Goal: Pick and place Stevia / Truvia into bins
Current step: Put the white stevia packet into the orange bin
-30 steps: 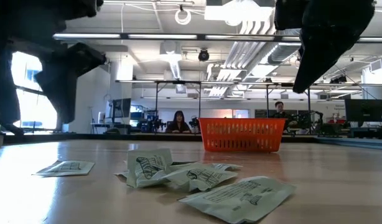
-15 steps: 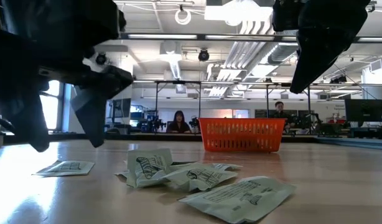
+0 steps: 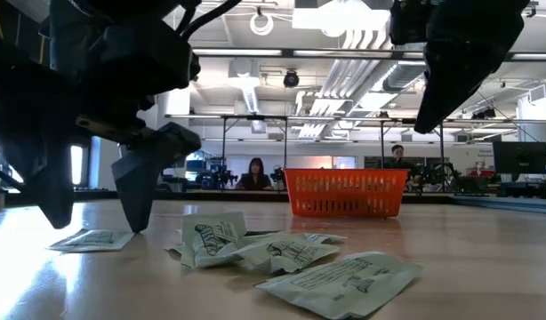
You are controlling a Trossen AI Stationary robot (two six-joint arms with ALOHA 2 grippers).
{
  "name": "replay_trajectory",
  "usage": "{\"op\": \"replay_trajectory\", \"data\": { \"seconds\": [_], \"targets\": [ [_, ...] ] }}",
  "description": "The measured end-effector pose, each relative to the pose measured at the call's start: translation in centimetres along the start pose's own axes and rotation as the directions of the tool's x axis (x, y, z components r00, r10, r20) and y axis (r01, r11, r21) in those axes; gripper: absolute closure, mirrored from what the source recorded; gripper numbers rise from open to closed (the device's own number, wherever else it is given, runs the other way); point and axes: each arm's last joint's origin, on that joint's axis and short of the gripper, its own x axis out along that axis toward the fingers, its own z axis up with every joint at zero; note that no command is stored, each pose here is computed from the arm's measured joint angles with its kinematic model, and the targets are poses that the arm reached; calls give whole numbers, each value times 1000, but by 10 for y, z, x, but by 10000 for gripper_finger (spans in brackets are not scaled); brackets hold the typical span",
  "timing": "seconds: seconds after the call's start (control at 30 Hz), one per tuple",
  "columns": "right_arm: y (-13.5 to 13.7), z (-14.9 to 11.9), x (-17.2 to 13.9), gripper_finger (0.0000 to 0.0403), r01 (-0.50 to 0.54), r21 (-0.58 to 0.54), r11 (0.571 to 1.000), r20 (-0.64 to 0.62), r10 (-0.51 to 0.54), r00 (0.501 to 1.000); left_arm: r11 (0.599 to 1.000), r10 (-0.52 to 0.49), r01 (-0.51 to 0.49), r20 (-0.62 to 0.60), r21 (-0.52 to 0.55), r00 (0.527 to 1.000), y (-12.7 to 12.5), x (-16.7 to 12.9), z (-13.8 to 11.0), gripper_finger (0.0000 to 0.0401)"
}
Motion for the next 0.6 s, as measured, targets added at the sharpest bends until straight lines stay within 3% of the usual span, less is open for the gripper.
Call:
{"op": "replay_trajectory", "data": {
  "seconds": [0.27, 0.6],
  "targets": [
    [-1, 0, 0, 151, 8, -3, 1000, -2, -8, 1000, 998, 64, -64, -16, 6, 998, 0, 5, -1, 140],
    [-1, -1, 0, 151, 16, -4, 1000, -3, -16, 1000, 992, 121, -120, -46, 31, 992, 3, 9, -5, 282]
  ]
}}
